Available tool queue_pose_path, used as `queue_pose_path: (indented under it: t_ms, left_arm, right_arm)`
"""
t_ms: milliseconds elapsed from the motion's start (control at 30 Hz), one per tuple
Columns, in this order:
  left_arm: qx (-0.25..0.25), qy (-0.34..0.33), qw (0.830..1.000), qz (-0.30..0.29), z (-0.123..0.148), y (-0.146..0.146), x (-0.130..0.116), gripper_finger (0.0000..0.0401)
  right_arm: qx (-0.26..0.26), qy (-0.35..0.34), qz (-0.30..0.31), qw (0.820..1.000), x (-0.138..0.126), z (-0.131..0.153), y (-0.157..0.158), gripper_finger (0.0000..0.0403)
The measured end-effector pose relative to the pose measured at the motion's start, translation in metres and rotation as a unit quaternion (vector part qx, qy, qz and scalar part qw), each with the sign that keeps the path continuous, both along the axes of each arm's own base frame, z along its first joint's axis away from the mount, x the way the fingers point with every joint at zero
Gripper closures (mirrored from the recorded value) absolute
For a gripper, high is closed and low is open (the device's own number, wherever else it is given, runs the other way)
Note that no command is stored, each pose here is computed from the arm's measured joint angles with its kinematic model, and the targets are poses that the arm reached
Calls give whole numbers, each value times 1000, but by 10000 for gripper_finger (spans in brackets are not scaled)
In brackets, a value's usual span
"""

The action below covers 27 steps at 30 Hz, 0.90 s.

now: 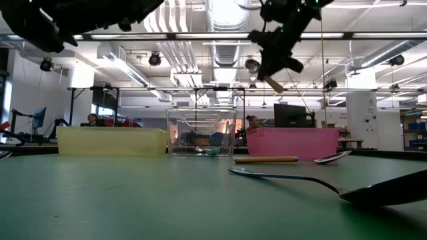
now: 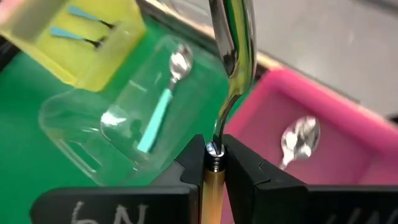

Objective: Sort silverware by color (type)
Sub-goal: Put the yellow spoon into the red bin

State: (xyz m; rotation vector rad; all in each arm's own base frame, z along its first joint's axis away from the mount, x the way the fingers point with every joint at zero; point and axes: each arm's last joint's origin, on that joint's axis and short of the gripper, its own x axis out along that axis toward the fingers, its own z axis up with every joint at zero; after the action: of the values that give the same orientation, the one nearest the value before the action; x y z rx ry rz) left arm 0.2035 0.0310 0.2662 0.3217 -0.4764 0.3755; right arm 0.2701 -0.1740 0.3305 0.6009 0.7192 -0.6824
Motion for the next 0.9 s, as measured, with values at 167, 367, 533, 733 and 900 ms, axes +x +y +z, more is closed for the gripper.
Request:
queue_pose_path:
  t_ms: [167,367,533,733,900]
  left_arm:
    - [11,38,999,31,3,9,-4,189]
    - [19,40,997,63,5,18,-7,191]
    - [22,43,996,79,5,23,-8,191]
    - [31,37,995,89,6,25,-10,191]
    - [33,31,995,90,10,25,-9,191]
  right_arm:
    - [73,6,-53,996,-16,-28,-19,374]
    - [124,34,-106,986,-28,-61,-28,374]
    - [158,52,-134,977,-30,-83,-33,374]
    - [177,77,-148,970,-26,-104,-40,374]
    - [192,92,-152,965,-21,-122,-47,374]
